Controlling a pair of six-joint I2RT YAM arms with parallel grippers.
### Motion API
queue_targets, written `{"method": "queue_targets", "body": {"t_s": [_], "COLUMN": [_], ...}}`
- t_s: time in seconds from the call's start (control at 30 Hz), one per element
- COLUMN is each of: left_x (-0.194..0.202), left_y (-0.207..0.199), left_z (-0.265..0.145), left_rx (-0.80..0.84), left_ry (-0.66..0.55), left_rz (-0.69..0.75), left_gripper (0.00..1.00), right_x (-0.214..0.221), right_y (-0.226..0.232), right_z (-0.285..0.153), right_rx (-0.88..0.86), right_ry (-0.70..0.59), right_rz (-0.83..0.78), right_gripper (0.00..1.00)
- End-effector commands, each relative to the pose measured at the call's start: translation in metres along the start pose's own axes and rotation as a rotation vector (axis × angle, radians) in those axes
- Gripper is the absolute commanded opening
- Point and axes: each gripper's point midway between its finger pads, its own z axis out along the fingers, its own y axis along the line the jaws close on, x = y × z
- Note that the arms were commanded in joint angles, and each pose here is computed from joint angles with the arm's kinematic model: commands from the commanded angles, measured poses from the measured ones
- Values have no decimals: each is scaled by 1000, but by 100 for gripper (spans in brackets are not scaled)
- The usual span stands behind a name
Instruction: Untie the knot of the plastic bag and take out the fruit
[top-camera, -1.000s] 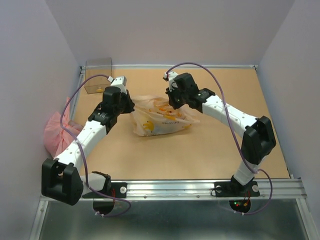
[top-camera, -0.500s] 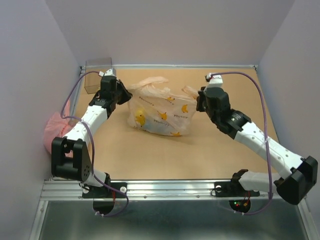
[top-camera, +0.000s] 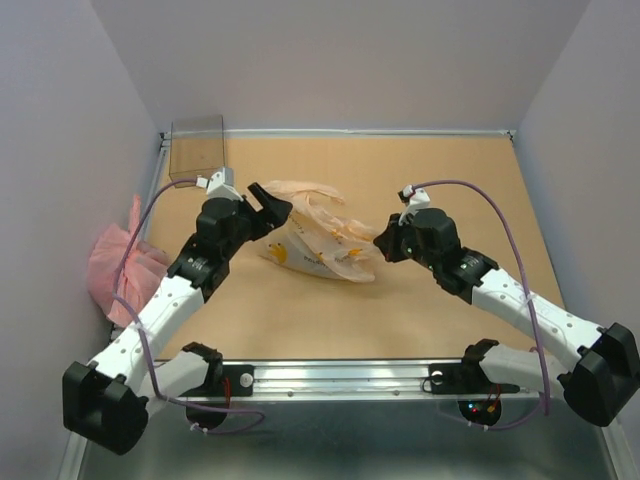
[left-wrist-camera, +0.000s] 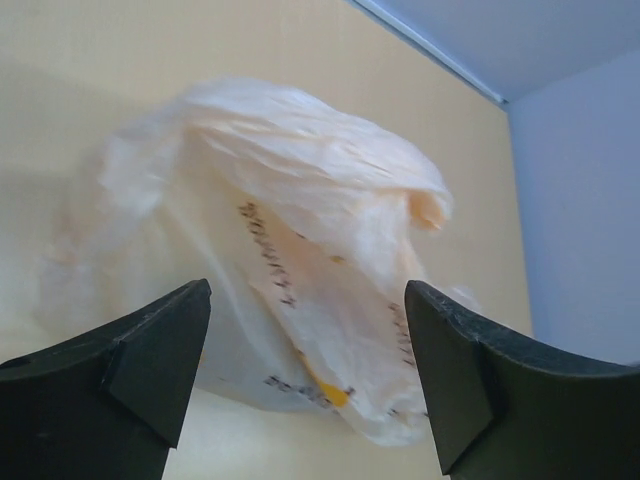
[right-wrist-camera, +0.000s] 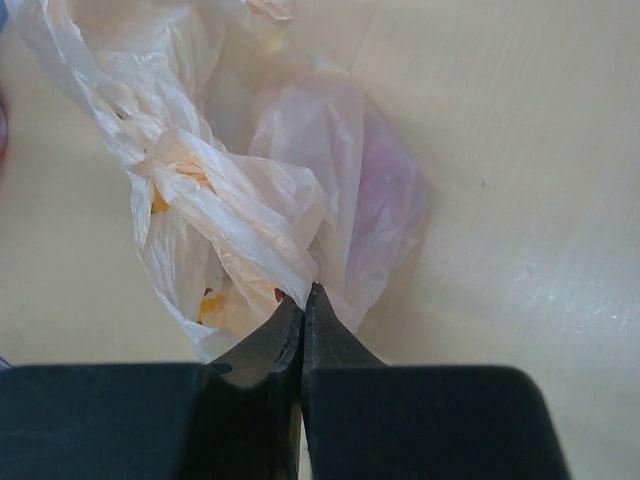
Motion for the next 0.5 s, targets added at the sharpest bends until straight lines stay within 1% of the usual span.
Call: {"method": "queue_targets", "body": {"t_s": [0.0,0.03,0.1,0.13,0.17,0.23,0.4,0.47], "left_x": [22,32,44,53,50,51,26,27], "left_y": [-31,-33,-48,-47,-56,-55,-45,-38], "left_z": [-15,-11,-7,2,5,13,25,33], "left_rx": [37,30,47,26,31,-2,-105,-140], "left_ry": [-38,-16,9,31,24,12,-118,-129], "left_rz": [-82,-112,-96,-79,-82,-93,-146,-147], "left_gripper": [91,92,92,92,92,92,89,88], "right_x": [8,10,15,18,19,20,21,24], "right_y": [20,22,23,22,22,22,18,18], "right_z": [-4,-5,-5,-4,-4,-5,-9,-11], "right_rx": [-121,-130,-138,-137,-137,-138,-128,-127], "right_ry": [9,15,29,35,37,35,24,26], "right_rz": [13,18,19,19,18,16,16,21], "right_gripper": [1,1,1,1,0,1,1,0]}}
